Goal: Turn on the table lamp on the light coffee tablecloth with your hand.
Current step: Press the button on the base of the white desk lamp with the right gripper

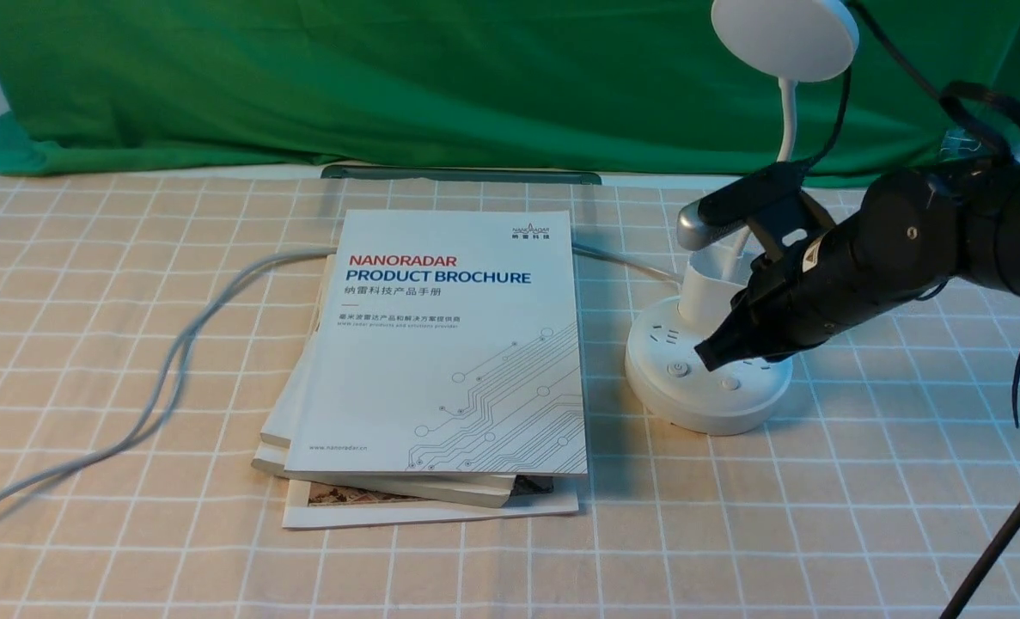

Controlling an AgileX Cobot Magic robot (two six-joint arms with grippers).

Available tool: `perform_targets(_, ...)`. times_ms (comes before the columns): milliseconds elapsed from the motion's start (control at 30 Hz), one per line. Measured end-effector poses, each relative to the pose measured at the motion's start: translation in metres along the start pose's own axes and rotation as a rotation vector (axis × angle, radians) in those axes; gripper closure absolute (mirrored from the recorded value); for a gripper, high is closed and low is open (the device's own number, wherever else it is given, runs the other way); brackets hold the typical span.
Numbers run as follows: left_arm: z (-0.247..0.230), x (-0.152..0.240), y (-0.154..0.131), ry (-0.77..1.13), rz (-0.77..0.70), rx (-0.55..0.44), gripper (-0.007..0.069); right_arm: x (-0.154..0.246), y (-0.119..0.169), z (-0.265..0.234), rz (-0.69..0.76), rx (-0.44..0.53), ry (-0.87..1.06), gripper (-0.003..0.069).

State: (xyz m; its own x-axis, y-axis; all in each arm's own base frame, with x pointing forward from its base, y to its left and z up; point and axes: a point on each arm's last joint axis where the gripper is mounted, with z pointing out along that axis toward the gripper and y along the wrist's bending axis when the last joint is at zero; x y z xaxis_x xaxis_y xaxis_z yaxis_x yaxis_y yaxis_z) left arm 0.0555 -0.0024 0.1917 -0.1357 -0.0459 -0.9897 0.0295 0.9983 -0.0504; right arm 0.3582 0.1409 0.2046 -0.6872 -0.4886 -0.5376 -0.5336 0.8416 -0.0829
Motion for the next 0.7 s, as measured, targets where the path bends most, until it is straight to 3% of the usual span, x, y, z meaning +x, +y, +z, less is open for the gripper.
perform_targets(700,0.0,0.0,0.0,0.0,0.0,0.0,0.0604,0.018,0.005,0.019,-0.003,-0.003,0.025,0.0628)
